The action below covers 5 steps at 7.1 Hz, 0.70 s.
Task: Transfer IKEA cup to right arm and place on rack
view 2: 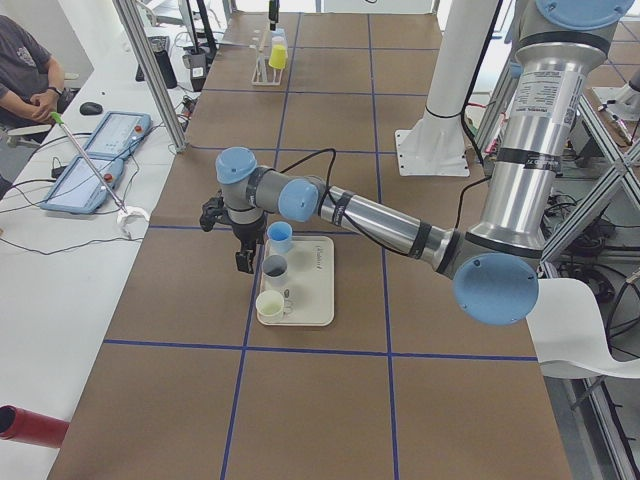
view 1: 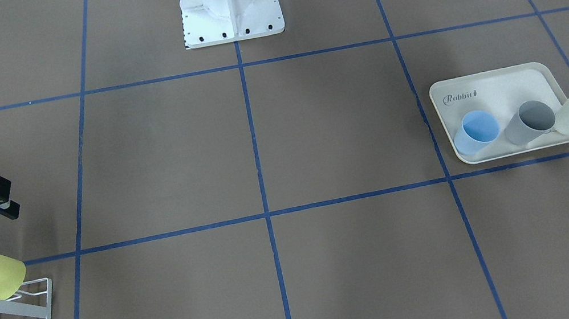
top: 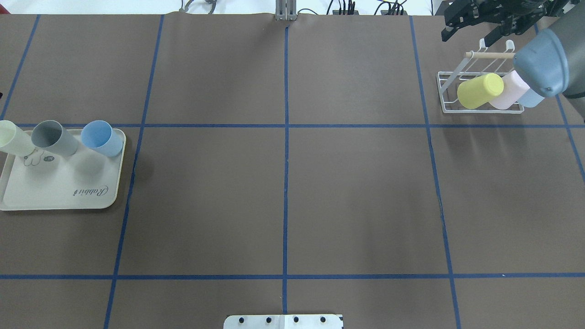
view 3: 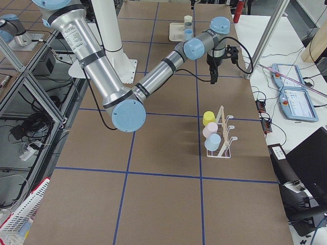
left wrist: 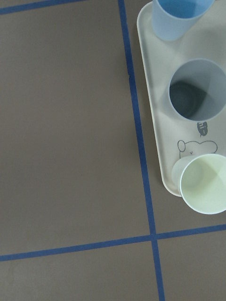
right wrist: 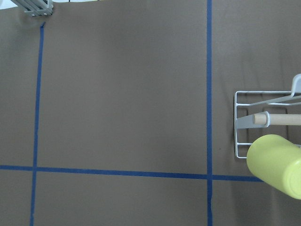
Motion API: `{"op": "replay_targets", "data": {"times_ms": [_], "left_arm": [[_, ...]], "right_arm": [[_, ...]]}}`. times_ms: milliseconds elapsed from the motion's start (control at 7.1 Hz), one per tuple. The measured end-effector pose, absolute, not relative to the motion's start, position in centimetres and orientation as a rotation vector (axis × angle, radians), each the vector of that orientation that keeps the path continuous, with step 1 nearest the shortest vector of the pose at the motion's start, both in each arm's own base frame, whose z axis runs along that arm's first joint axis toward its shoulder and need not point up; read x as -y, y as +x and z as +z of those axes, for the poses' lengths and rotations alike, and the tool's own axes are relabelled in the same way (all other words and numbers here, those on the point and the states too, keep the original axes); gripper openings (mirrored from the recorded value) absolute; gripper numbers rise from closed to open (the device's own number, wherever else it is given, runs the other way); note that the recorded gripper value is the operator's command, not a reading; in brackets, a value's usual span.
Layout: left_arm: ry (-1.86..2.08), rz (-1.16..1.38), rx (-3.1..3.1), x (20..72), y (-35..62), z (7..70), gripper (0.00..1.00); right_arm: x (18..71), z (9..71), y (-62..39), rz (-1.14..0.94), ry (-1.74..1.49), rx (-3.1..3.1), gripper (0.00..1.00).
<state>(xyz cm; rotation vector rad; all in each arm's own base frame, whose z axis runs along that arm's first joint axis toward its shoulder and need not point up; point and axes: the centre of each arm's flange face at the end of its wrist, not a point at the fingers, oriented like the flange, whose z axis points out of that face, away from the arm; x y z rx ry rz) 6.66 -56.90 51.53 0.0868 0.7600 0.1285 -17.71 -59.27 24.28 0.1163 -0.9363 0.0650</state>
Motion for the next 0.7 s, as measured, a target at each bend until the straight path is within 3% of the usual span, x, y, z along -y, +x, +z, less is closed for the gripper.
{"op": "replay_targets", "data": {"times_ms": [704], "left_arm": [[0.112,0.138,-0.809,57.9,5.5,63.9,1.0]], "right_arm": [[55.5,19.9,-20.0,0.135,0.095,0.998,0.99]]}}
